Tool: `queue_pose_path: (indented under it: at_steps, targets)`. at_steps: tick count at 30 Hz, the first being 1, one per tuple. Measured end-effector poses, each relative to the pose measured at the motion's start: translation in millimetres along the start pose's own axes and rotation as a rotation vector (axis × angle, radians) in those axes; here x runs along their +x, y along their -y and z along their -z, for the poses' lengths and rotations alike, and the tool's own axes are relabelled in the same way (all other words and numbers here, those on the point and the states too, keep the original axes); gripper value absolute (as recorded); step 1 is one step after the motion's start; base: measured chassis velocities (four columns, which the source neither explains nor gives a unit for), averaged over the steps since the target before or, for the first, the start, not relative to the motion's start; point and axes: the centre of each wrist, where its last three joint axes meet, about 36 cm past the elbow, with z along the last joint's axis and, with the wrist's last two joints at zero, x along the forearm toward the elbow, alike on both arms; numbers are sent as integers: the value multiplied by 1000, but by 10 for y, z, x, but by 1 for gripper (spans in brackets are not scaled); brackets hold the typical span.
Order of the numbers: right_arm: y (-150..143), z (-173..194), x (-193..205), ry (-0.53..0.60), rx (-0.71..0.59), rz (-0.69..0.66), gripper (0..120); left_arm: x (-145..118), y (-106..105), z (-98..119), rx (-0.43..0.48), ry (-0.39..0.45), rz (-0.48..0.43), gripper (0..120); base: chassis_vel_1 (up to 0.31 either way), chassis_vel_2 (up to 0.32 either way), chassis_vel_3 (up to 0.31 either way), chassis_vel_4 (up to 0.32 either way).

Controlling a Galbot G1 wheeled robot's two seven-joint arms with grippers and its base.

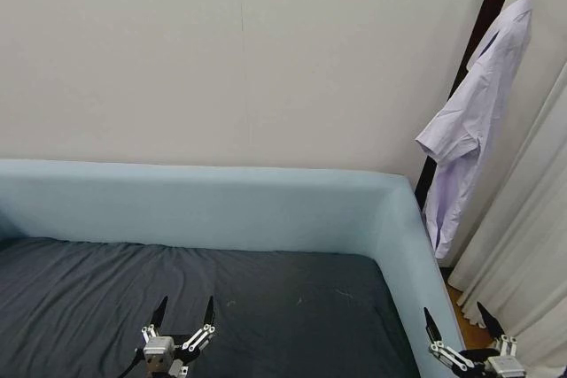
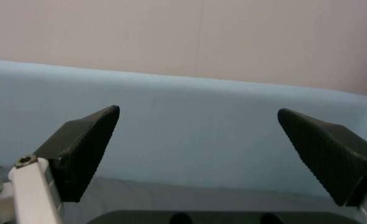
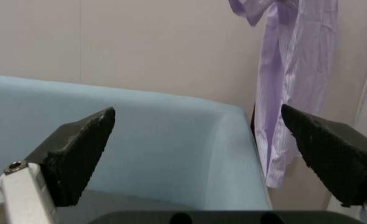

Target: Pick up the clothes from the sofa and hang them on the clothes hanger.

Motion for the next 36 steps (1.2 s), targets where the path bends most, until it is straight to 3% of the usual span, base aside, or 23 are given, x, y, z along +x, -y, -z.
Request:
queue_pose_path:
  at_steps: [9,36]
  targets:
    - [-80,26,-184,-93,-13,-22,100,0,0,0,0,0,0,100,0,0,0,0]
    - [-81,30,-198,-96,-16,-23,100,0,0,0,0,0,0,100,0,0,0,0]
